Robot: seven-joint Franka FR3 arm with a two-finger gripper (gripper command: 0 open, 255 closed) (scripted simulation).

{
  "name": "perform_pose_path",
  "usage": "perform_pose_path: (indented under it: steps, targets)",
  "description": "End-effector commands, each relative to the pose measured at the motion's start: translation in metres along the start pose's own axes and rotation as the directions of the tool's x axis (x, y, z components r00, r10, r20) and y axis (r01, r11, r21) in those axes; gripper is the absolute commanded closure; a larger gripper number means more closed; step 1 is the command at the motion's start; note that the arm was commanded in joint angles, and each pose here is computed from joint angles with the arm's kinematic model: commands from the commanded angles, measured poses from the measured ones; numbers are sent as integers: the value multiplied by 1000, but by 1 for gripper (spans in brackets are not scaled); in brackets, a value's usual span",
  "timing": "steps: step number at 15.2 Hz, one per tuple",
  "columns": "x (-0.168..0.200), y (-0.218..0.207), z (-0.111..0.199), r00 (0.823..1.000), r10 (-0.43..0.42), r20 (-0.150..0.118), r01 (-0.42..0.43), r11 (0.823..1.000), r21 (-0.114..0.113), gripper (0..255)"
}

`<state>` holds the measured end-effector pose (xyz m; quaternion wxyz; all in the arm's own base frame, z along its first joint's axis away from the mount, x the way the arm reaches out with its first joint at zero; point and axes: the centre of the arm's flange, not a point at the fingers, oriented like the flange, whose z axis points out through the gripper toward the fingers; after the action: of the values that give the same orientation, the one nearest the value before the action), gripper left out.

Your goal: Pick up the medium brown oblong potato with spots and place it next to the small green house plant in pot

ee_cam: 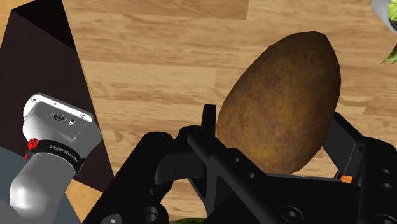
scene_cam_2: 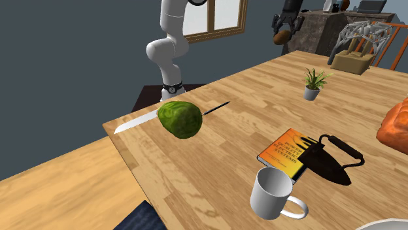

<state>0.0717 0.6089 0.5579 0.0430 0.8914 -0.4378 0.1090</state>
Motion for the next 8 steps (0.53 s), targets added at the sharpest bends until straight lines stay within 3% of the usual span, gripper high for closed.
perform_pose_path:
  steps: [1, 3, 8]
  targets:
    - [-27, 11, -6, 1000, 2, -1, -2, 1000, 0, 255]
    - [-44, 17, -10, 1000, 2, -1, -2, 1000, 0, 255]
    - [-50, 17, 15, 1000, 2, -1, -2, 1000, 0, 255]
